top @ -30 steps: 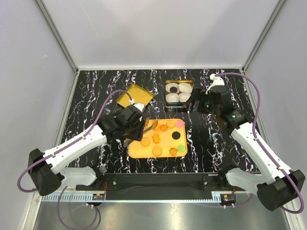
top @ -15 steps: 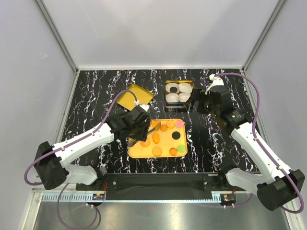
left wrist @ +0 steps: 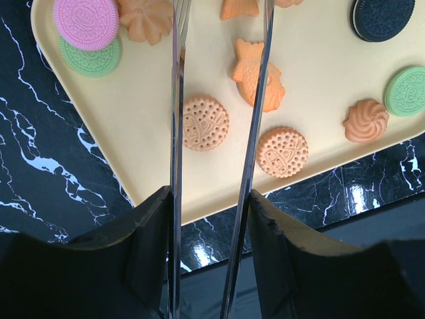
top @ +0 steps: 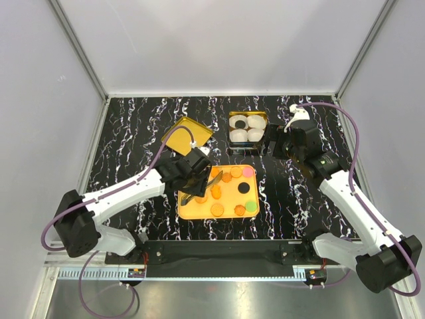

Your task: Pack the cookies

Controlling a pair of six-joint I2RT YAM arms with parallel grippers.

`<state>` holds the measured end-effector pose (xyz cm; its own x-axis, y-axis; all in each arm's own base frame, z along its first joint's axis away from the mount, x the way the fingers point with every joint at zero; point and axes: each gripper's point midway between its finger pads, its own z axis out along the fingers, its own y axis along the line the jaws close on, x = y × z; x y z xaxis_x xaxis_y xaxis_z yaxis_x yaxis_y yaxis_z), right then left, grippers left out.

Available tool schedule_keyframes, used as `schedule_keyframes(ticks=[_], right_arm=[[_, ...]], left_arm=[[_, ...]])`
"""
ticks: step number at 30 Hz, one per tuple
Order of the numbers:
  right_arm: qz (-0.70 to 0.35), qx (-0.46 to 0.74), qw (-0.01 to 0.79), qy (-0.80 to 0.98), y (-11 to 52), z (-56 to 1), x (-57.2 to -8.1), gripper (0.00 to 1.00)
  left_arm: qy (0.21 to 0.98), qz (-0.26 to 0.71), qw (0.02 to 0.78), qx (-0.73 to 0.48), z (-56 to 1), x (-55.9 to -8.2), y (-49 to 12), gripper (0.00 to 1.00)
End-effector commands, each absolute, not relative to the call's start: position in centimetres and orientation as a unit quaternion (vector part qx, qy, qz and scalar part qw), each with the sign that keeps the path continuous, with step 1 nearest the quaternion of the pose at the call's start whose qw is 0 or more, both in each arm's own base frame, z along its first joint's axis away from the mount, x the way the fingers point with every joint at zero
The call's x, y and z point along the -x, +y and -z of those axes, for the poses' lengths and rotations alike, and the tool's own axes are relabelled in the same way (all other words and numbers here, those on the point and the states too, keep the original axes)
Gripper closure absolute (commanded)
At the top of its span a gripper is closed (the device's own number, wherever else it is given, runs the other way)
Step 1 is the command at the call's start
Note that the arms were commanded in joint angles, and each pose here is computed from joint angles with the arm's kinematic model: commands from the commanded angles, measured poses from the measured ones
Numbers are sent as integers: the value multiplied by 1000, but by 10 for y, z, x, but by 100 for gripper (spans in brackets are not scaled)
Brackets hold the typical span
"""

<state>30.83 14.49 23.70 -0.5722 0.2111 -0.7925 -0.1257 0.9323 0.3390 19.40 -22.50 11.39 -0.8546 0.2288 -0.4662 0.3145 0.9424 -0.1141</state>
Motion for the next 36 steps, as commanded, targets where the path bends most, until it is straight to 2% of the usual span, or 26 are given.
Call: schedule_keyframes(ticks=[1,14,22,36], right_arm=[[-192,-19,488,851,147,-253,-311,0],[-189,-20,486,853,146,-250,-312,0],[-191,-18,484,854,147,-249,-312,1],[-190,-19,485,853,146,-250,-311,0]], left_arm=[[947,114,269,-135,-131,-210,-240,50],[951,105,258,-137,-122,-209,-241,50],[949,103,265,-136,-132,-209,-236,55],[949,110,255,-147,-137,-200,-233,53]])
